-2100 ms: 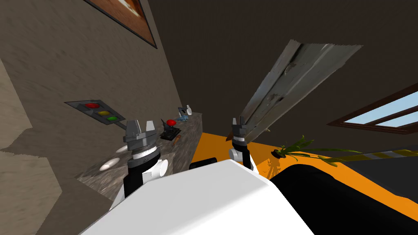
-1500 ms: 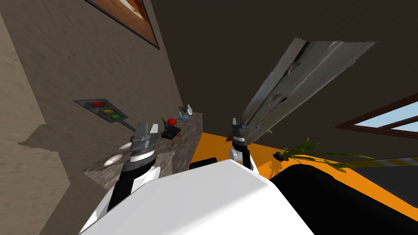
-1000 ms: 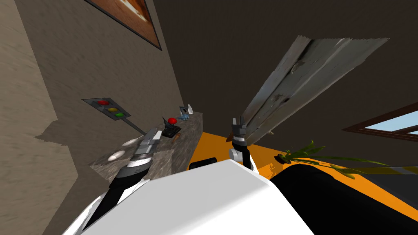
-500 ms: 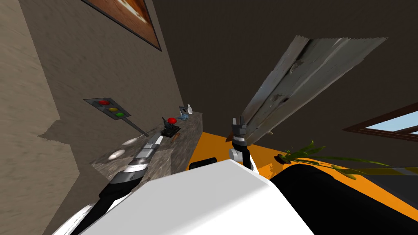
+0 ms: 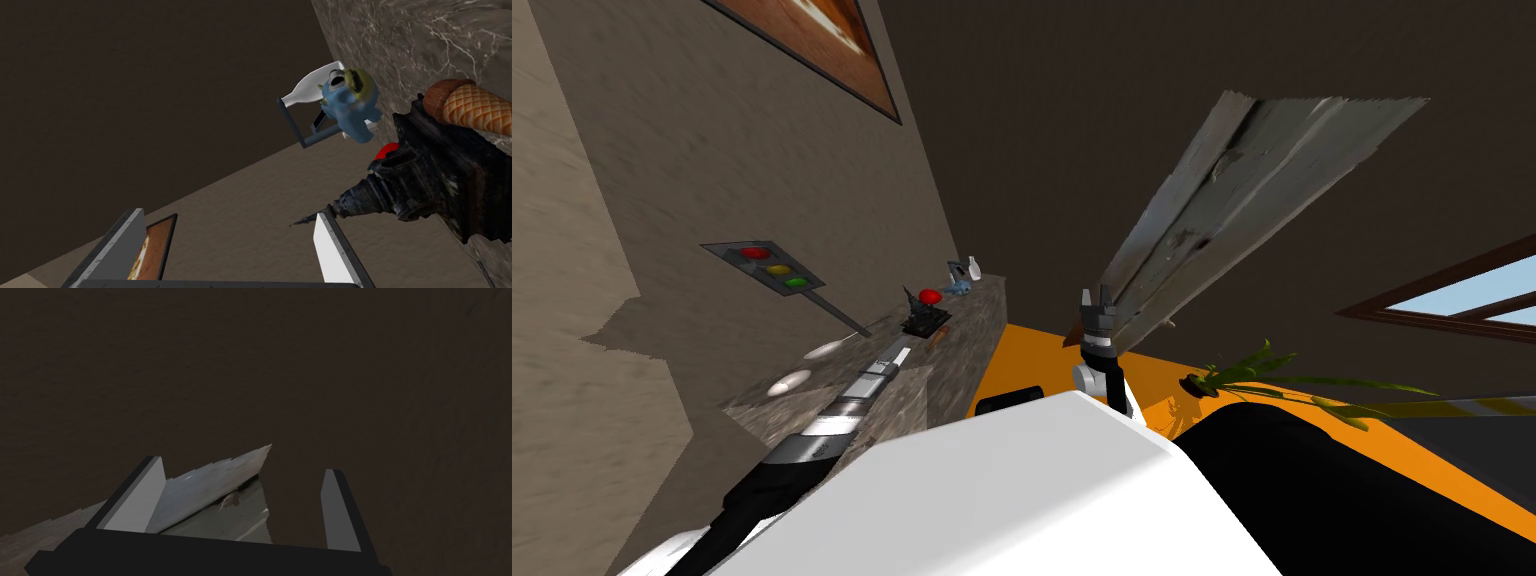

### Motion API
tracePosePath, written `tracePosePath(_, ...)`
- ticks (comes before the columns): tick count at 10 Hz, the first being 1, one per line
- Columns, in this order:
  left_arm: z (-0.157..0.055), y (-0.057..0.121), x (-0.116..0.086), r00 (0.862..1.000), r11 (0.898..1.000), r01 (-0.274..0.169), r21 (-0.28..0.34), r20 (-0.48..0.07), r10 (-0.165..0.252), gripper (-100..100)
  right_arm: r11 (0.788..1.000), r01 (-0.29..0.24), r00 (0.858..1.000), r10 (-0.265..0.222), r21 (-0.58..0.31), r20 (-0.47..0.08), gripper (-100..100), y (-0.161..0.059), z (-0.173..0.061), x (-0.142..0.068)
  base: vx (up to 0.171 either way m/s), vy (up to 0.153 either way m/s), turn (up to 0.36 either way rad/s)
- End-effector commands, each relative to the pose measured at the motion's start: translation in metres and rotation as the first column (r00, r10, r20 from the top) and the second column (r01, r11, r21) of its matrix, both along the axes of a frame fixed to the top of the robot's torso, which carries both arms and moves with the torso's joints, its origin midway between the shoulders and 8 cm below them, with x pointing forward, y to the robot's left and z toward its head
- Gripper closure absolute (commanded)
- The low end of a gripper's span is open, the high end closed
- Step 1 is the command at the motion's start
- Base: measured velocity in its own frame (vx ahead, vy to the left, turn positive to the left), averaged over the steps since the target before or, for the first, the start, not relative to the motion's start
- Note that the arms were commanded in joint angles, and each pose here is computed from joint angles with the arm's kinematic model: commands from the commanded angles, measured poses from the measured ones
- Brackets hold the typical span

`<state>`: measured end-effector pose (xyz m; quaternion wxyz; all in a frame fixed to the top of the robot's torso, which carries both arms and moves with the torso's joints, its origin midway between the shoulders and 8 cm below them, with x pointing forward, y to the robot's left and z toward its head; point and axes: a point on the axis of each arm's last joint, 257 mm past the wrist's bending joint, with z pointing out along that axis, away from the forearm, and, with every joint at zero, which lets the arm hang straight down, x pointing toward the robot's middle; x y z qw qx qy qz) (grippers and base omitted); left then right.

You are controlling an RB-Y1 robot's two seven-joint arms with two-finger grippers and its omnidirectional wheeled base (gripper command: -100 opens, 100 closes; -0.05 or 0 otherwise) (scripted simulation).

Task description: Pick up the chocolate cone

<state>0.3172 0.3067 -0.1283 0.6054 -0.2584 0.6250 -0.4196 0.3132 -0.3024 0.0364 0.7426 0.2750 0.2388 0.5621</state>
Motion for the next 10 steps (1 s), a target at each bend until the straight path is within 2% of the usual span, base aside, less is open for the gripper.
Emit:
tracePosePath(1,-0.019,0.005,-0.005,0.997,1.0,0.005,0.025,-0.075,-0.003,-100,1.0,0.0,1.0,0.0,0.0,0.0,0,0.0,0.0,0.0,-0.006,-0.008,-0.077)
tracePosePath(3,-0.042,0.015,-0.014,0.987,0.999,0.006,0.051,-0.163,0.002,-100,1.0,0.0,1.0,0.0,0.0,0.0,0,0.0,0.0,0.0,-0.007,0.002,-0.088)
tracePosePath(4,-0.042,0.015,-0.013,0.986,0.998,0.012,0.056,-0.165,-0.002,-100,1.0,0.0,1.0,0.0,0.0,0.0,0,0.0,0.0,0.0,-0.004,0.008,-0.041)
tracePosePath(6,-0.064,0.025,-0.024,0.968,0.996,0.017,0.085,-0.249,0.005,-100,1.0,0.0,1.0,0.0,0.0,0.0,0,0.0,0.0,0.0,-0.003,0.013,-0.125)
tracePosePath(8,-0.086,0.037,-0.036,0.943,0.992,0.028,0.12,-0.332,0.014,-100,1.0,0.0,1.0,0.0,0.0,0.0,0,0.0,0.0,0.0,0.0,0.039,-0.176)
tracePosePath(9,-0.086,0.037,-0.036,0.942,0.992,0.035,0.125,-0.335,0.009,-100,1.0,0.0,1.0,0.0,0.0,0.0,0,0.0,0.0,0.0,-0.006,0.034,-0.051)
tracePosePath(10,-0.097,0.043,-0.042,0.926,0.988,0.046,0.147,-0.377,0.013,-100,1.0,0.0,1.0,0.0,0.0,0.0,0,0.0,0.0,0.0,-0.004,0.027,-0.13)
